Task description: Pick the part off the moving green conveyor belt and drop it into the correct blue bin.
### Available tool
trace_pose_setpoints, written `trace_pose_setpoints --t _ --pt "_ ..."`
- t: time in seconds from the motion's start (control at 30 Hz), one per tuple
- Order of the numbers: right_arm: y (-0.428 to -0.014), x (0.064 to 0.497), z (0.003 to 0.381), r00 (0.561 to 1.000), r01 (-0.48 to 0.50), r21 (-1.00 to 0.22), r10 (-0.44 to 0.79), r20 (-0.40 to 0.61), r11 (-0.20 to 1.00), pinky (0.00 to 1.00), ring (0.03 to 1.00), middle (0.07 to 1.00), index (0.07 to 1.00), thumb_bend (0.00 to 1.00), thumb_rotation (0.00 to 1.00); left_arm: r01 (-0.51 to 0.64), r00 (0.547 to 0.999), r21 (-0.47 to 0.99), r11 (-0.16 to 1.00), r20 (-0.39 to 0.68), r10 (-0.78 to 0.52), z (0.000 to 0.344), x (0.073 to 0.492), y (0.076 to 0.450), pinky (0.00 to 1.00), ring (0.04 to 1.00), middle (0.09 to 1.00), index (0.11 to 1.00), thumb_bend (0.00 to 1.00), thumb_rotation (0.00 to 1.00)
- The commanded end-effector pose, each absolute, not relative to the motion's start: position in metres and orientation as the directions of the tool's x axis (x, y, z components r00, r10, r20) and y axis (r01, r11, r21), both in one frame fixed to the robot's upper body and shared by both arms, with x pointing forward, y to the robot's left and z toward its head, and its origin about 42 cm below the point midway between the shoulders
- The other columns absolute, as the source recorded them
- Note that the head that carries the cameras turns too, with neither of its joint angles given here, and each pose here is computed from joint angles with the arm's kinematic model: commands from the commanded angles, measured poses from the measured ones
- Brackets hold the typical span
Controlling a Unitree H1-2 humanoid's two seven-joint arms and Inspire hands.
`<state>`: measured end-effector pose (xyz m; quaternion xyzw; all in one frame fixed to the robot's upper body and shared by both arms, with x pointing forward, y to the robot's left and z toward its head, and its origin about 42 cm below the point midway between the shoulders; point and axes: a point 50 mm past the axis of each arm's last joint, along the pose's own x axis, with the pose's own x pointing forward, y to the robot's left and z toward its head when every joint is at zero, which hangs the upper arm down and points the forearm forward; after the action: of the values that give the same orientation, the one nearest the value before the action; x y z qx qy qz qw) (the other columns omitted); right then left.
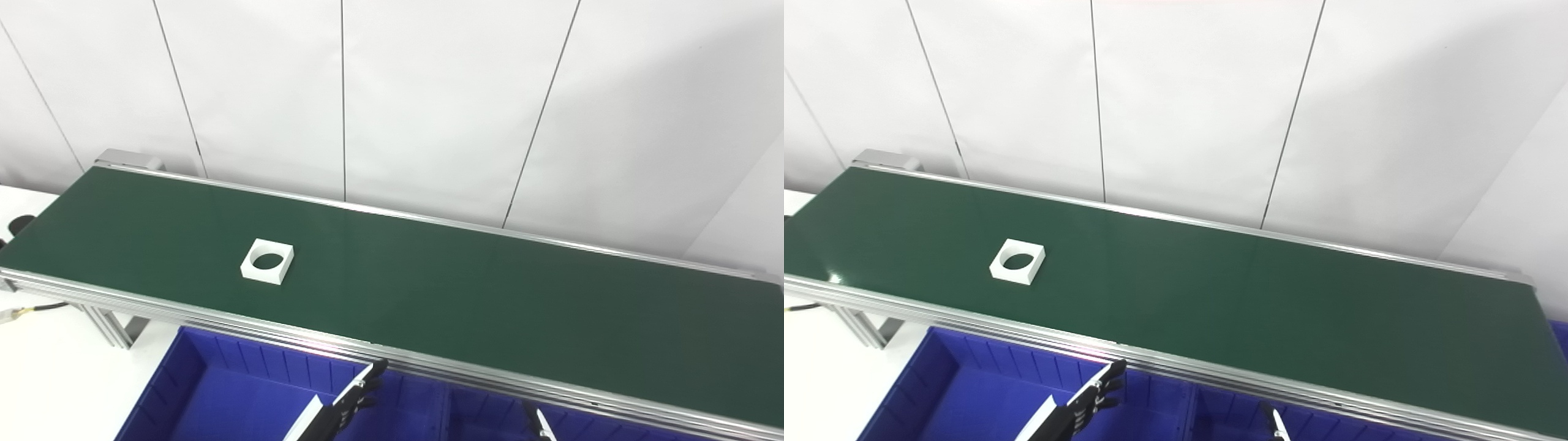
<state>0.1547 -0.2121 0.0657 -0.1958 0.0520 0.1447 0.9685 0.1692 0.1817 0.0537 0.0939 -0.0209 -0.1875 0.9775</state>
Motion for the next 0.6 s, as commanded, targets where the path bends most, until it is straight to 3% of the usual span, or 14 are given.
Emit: trace_pose_setpoints --t 0.0,0.37,0.57 --pt "-0.211 0.16 0.076 0.963 -0.265 -0.362 0.261 -0.059 0.894 0.91 0.978 0.993 1.0 0.95 0.59 0.347 0.919 0.213 0.913 0.119 -0.376 0.074 0.178 0.183 0.92 0.972 0.998 0.977 0.94 0.64" --pt "-0.206 0.165 0.083 0.968 -0.238 -0.339 0.249 -0.011 0.91 0.9 0.954 0.981 1.0 0.99 0.57 0.317 0.888 0.322 0.892 0.229 -0.398 0.125 0.213 0.19 0.98 1.0 1.0 1.0 0.95 0.69" --pt "-0.201 0.169 0.086 0.972 -0.212 -0.324 0.232 0.026 0.922 0.89 0.944 0.969 1.0 1.0 0.59 0.267 0.892 0.391 0.881 0.246 -0.38 0.156 0.246 0.202 1.0 1.0 1.0 1.0 0.89 0.66"
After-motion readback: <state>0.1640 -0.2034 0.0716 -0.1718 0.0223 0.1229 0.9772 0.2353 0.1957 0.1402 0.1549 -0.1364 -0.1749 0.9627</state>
